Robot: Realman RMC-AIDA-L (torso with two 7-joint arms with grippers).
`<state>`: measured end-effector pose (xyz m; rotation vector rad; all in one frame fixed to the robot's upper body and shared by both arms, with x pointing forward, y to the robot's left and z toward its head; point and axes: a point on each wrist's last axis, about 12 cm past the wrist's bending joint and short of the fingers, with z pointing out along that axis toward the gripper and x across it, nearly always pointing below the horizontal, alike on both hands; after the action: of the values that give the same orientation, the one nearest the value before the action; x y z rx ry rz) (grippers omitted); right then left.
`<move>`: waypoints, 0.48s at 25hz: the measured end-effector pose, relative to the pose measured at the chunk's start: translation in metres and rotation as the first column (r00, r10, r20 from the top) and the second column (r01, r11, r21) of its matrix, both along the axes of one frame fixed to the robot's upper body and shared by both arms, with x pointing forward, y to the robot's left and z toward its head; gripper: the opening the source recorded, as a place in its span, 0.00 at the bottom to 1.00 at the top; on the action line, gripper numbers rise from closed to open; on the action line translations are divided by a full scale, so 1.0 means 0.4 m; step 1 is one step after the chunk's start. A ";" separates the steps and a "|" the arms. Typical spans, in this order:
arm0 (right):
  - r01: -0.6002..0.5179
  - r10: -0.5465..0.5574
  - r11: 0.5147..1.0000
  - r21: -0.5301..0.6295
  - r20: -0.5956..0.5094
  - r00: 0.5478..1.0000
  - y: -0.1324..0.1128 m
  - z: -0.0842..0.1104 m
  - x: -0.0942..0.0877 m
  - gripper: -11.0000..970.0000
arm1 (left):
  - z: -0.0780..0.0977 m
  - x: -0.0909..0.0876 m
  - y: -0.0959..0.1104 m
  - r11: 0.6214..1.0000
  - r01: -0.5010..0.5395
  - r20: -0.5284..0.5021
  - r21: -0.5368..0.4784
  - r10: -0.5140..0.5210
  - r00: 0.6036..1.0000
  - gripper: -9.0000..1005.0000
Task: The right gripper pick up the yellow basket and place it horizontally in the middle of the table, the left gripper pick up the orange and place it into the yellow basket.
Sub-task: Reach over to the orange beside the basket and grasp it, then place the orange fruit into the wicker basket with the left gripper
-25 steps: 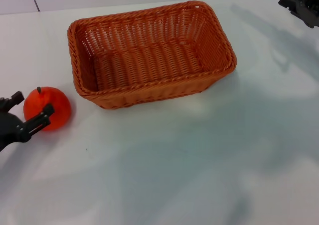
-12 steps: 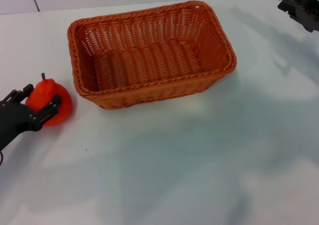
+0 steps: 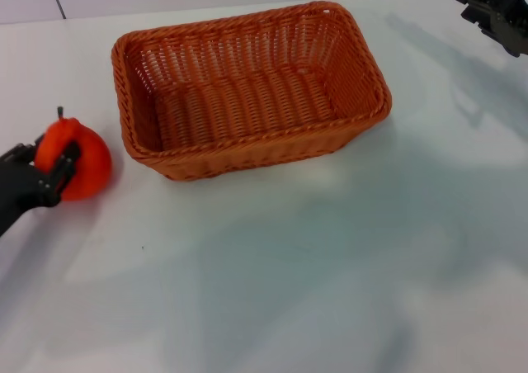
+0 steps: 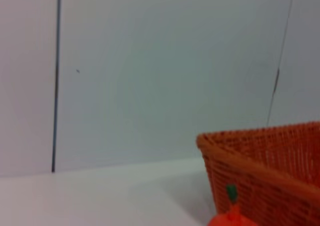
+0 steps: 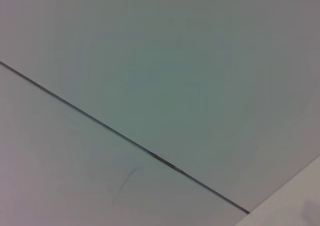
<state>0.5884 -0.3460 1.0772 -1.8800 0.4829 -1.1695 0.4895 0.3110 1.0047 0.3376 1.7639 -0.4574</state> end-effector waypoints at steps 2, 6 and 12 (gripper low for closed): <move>0.005 -0.005 1.000 0.001 -0.001 1.000 -0.003 -0.001 -0.001 0.48 | 0.009 -0.002 0.005 0.999 -0.019 0.027 -0.028 0.020 0.999 0.50; 0.019 -0.019 1.000 0.006 0.000 1.000 -0.010 -0.002 -0.004 0.48 | 0.040 -0.007 0.033 0.982 -0.105 0.107 -0.156 0.123 0.987 0.42; 0.026 -0.026 1.000 0.010 0.000 1.000 -0.008 -0.007 -0.009 0.48 | 0.100 0.037 -0.006 0.942 -0.031 0.205 -0.333 0.104 0.973 0.34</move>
<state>0.5848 -0.3491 1.0743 -1.8700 0.5140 -1.1824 0.5044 0.3087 1.0447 0.0851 1.4486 -0.6296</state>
